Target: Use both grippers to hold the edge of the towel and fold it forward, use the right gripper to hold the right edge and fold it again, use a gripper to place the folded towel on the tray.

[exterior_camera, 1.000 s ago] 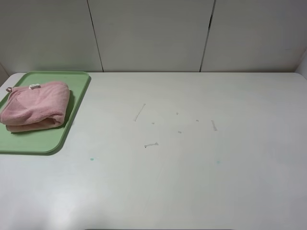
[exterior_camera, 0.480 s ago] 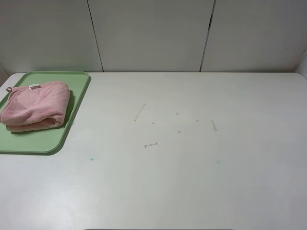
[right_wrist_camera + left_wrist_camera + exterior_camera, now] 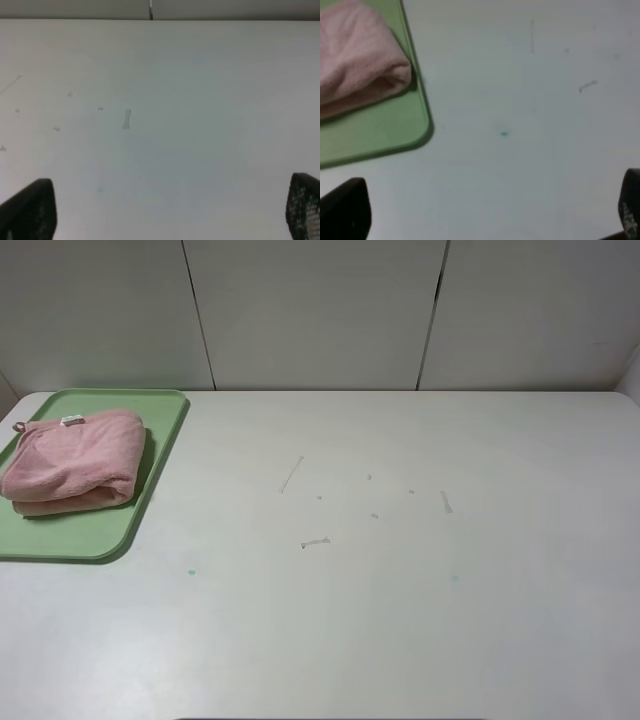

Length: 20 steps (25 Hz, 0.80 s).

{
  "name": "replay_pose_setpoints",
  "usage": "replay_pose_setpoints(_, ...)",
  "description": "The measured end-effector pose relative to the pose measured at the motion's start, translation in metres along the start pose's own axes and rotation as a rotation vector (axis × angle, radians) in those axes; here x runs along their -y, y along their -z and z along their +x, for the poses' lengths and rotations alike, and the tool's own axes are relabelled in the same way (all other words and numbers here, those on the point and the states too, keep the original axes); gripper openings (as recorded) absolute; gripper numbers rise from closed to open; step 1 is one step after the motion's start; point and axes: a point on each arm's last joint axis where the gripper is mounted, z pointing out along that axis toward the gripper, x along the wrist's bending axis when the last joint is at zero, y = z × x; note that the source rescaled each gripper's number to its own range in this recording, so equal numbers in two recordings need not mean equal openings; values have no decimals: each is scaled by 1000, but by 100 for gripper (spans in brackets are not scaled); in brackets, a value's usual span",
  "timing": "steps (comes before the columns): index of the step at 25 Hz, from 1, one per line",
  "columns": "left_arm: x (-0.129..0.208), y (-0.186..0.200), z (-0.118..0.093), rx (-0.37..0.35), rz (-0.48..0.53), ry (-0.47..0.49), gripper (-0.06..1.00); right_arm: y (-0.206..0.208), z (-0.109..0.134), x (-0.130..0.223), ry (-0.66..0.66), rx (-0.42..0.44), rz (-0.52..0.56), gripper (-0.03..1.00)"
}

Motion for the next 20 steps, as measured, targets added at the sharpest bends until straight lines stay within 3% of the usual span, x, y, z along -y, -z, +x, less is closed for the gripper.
replay_pose_setpoints(7, 0, -1, 2, -24, 2, 68, 100, 0, 0, 0, 0, 0, 0, 100)
replay_pose_setpoints(20, 1, 0, 3, -18, 2, 63, 99, 0, 0, 0, 0, 0, 0, 100)
